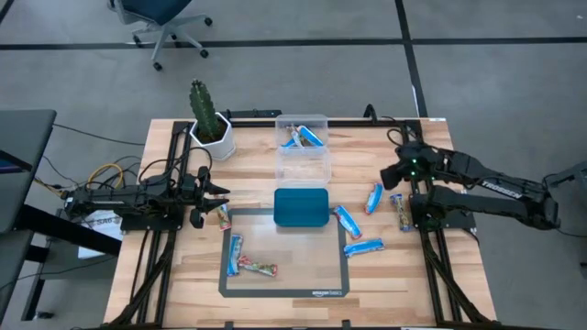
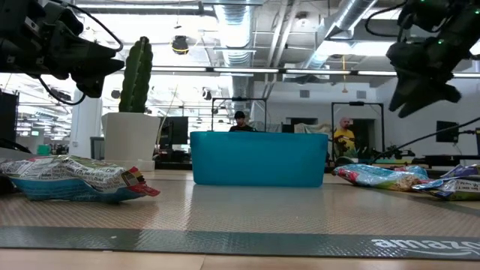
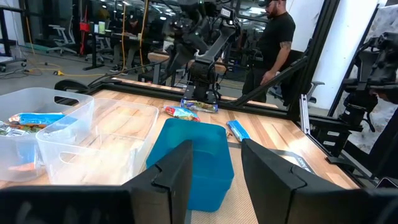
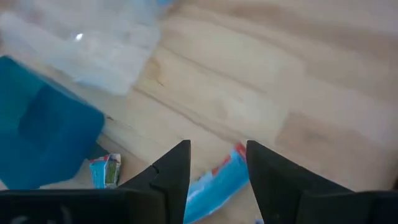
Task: Pick and place Granola Bars by type
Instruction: Put the blue granola bar into the bottom transparent bin
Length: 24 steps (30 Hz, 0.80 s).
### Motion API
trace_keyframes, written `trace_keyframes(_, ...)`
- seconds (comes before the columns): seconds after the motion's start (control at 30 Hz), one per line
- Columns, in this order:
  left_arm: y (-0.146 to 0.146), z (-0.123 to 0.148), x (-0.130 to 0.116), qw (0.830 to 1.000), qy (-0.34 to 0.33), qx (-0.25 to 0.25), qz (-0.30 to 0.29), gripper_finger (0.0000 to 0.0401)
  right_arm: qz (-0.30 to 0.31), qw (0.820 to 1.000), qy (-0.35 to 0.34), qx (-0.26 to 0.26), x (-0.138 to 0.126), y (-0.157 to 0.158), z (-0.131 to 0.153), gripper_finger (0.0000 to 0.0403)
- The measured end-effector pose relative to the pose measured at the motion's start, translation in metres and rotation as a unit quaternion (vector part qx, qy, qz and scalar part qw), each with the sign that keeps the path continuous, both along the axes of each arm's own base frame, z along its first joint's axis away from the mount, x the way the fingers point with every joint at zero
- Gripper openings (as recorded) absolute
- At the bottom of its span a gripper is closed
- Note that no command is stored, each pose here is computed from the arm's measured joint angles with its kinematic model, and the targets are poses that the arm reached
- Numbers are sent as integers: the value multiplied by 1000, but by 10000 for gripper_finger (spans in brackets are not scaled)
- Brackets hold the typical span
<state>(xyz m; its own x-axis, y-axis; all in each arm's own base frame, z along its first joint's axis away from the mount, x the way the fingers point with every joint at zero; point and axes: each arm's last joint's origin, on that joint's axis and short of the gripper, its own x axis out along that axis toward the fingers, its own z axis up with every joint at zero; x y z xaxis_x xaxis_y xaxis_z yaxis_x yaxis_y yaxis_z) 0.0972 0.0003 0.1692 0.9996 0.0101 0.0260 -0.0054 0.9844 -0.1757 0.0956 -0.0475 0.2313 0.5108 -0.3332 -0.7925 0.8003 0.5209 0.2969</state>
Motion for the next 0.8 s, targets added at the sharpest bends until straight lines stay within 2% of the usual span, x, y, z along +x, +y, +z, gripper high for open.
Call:
trace_keyframes(0.2, 0, 0, 0, 1000, 0, 0, 0, 129, -66, 996, 22, 53, -6, 3, -5, 135)
trace_keyframes(0.47, 0, 0, 0, 1000, 0, 0, 0, 129, -122, 982, 93, 109, -6, 3, -17, 124)
trace_keyframes(0.57, 0, 0, 0, 1000, 0, 0, 0, 129, -134, 976, 112, 127, -2, 1, -21, 122)
trace_keyframes(0.8, 0, 0, 0, 1000, 0, 0, 0, 129, -121, 966, 173, 151, 16, 1, -31, 124)
